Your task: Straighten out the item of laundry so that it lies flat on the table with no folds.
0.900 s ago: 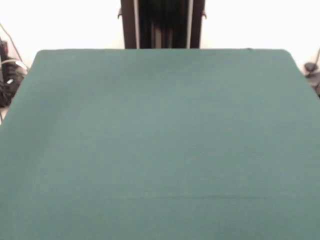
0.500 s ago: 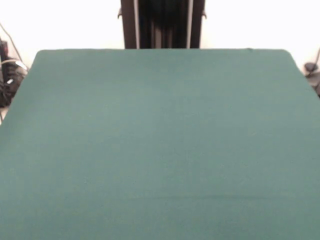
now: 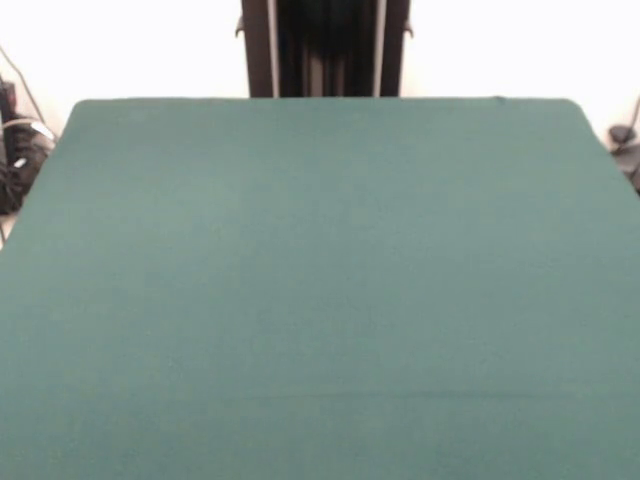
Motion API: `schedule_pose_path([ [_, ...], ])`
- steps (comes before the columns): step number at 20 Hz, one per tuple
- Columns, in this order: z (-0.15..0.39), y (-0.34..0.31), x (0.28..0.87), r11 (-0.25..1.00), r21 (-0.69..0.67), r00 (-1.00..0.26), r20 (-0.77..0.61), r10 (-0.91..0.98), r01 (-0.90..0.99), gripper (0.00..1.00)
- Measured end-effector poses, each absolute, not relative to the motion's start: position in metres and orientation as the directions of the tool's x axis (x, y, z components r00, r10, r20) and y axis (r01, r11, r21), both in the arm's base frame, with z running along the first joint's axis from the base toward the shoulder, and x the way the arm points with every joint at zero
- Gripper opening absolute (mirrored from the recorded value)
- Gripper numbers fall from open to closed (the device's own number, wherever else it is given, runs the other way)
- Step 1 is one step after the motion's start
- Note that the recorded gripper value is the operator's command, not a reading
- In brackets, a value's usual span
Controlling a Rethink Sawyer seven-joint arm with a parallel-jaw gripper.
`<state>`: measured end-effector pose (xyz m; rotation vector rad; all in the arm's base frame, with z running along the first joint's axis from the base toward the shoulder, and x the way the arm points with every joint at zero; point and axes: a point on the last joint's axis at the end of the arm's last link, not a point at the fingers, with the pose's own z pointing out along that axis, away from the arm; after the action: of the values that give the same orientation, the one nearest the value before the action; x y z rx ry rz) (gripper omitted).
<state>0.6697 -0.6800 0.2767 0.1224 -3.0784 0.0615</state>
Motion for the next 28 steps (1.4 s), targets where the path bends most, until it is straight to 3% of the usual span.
schedule_pose_path([
  [13,0.271,-0.703,0.646,0.999,-0.030,-0.997,0.061,-0.036,-0.038,0.00],
  [21,0.285,-0.694,0.643,0.992,-0.013,-0.990,0.062,-0.124,-0.125,0.00],
  [28,0.311,-0.673,0.601,0.997,-0.025,-0.995,0.057,-0.076,-0.078,0.00],
])
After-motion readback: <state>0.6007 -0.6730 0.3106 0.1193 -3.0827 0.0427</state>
